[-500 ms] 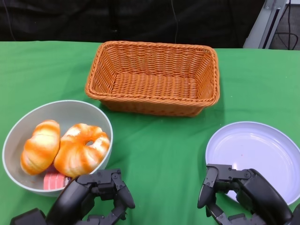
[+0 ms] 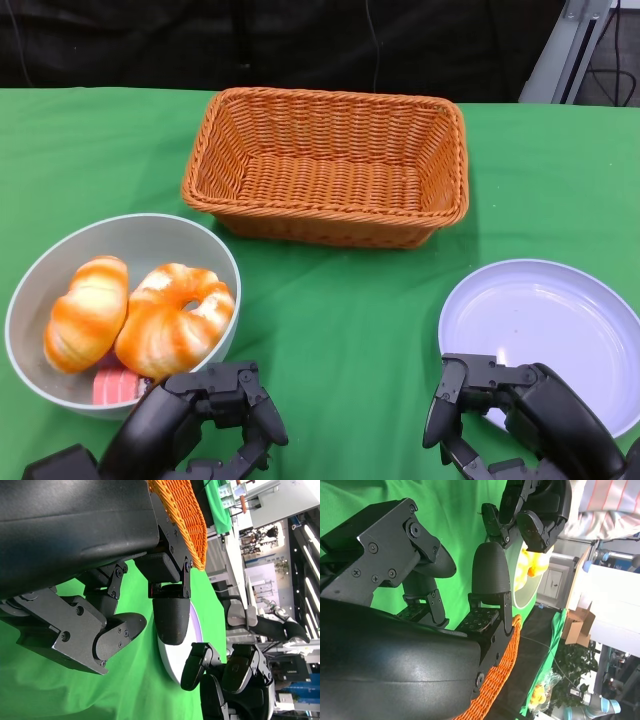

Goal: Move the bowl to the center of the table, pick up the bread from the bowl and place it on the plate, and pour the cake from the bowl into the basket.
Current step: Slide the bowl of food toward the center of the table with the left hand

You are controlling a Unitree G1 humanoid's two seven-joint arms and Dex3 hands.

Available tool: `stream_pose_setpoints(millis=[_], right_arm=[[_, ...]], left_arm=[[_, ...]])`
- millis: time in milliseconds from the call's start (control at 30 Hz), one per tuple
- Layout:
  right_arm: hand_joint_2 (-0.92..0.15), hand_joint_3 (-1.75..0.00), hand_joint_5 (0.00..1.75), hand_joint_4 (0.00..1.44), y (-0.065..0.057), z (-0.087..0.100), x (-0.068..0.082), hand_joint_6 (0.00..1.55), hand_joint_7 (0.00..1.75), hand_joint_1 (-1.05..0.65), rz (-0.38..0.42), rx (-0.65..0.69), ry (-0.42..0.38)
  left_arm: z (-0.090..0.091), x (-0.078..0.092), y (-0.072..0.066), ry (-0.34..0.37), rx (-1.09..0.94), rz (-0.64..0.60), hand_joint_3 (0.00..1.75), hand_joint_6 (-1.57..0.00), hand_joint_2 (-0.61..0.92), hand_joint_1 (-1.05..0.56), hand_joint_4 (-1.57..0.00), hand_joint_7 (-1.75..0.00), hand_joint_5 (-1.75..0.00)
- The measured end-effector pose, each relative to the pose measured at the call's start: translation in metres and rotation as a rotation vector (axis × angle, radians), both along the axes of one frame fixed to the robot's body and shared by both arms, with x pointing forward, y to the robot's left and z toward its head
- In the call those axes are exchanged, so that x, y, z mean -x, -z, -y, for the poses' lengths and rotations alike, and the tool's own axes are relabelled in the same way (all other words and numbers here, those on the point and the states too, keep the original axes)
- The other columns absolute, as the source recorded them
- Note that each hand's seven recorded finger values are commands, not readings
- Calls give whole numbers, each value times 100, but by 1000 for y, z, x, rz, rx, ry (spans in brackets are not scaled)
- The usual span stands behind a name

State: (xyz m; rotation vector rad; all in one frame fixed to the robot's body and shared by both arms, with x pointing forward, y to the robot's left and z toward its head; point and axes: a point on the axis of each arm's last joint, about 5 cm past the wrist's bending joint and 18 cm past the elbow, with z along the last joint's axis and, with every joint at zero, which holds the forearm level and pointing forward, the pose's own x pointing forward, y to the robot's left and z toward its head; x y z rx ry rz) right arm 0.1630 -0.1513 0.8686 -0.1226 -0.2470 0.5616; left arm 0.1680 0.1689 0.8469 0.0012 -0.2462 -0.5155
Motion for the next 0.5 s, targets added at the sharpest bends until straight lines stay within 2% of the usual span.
stream_pose_setpoints(millis=[500], right_arm=[[-45, -129, 166, 74, 0, -1, 0, 74, 141, 5, -6, 2, -2]], left_arm=[[0, 1, 1, -2, 0, -2, 100, -81, 59, -3, -73, -122, -165]])
